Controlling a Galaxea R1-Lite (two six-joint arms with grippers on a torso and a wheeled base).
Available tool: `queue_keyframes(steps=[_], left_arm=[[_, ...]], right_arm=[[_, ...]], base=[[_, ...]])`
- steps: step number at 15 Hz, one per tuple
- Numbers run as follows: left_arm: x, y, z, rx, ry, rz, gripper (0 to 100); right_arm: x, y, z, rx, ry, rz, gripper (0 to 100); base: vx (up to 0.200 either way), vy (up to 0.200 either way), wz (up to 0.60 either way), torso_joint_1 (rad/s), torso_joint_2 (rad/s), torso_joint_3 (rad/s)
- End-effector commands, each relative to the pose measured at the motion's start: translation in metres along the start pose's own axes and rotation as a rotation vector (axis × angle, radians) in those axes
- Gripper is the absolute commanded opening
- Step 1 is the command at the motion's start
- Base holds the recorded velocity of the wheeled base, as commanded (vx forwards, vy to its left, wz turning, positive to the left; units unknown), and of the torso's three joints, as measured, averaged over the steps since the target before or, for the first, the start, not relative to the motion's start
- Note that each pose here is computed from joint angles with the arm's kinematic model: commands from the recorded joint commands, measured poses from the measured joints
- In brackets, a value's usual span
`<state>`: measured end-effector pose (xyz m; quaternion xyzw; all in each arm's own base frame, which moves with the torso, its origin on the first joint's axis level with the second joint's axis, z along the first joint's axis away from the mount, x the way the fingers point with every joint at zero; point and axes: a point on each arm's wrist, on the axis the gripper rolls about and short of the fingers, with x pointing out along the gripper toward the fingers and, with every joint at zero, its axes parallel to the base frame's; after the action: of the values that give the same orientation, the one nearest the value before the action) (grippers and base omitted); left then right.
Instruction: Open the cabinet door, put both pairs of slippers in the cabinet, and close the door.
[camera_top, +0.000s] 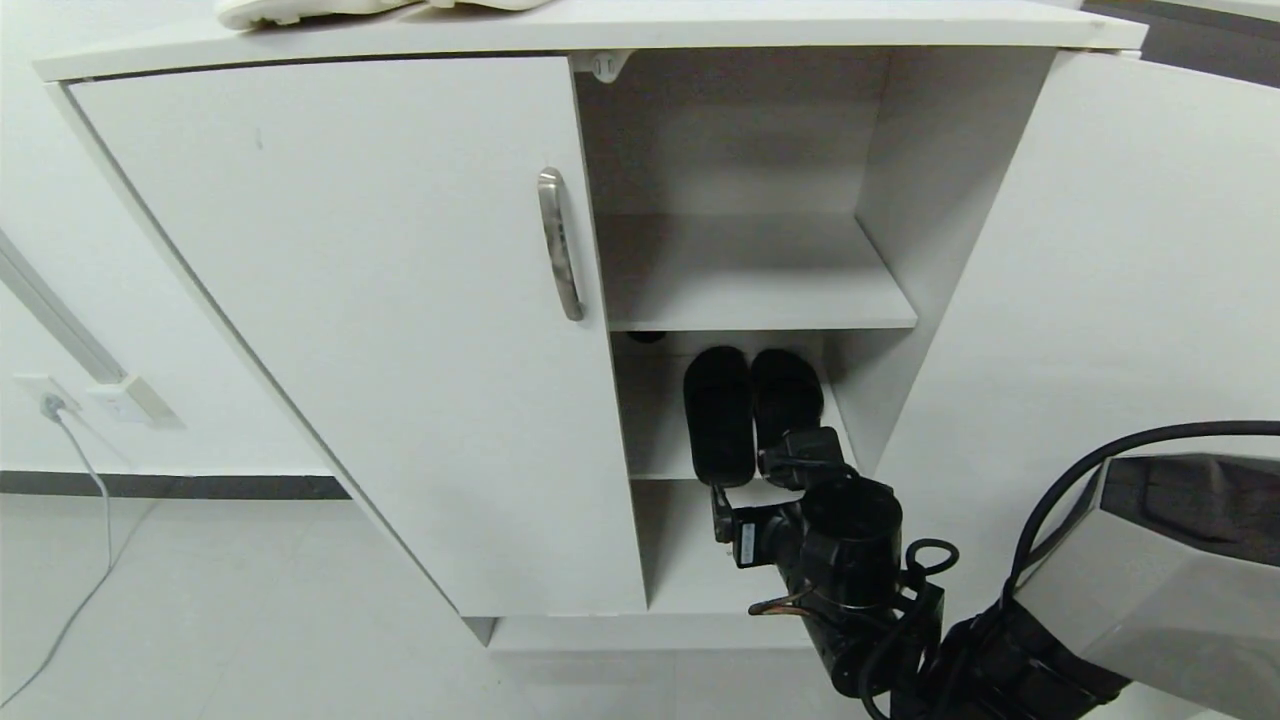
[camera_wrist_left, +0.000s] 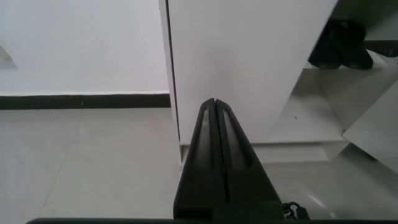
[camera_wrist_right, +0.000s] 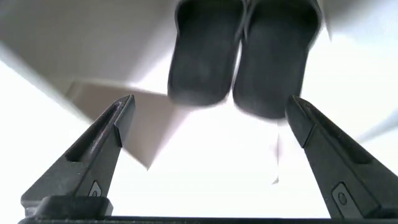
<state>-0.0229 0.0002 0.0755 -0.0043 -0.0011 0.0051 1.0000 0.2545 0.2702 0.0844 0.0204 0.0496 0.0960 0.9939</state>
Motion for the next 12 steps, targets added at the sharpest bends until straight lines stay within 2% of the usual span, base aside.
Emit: queue_keyframes(steps=[1, 12], left_arm=[[0.0001, 0.0, 0.0001, -0.001, 0.001, 0.001, 0], [0.0001, 0.0, -0.0001, -0.001, 0.002, 0.001, 0]], right_arm=[[-0.0004, 0.0001, 0.0011, 0.003, -0.005, 0.001, 100], [-0.0061, -0.0041, 0.0007, -0.005, -0.002, 0.012, 100]], base=[[-0.2, 0.0, 0.0, 0.002, 0.0, 0.002], [0.0, 0.0, 0.0, 0.0, 0.0, 0.0]])
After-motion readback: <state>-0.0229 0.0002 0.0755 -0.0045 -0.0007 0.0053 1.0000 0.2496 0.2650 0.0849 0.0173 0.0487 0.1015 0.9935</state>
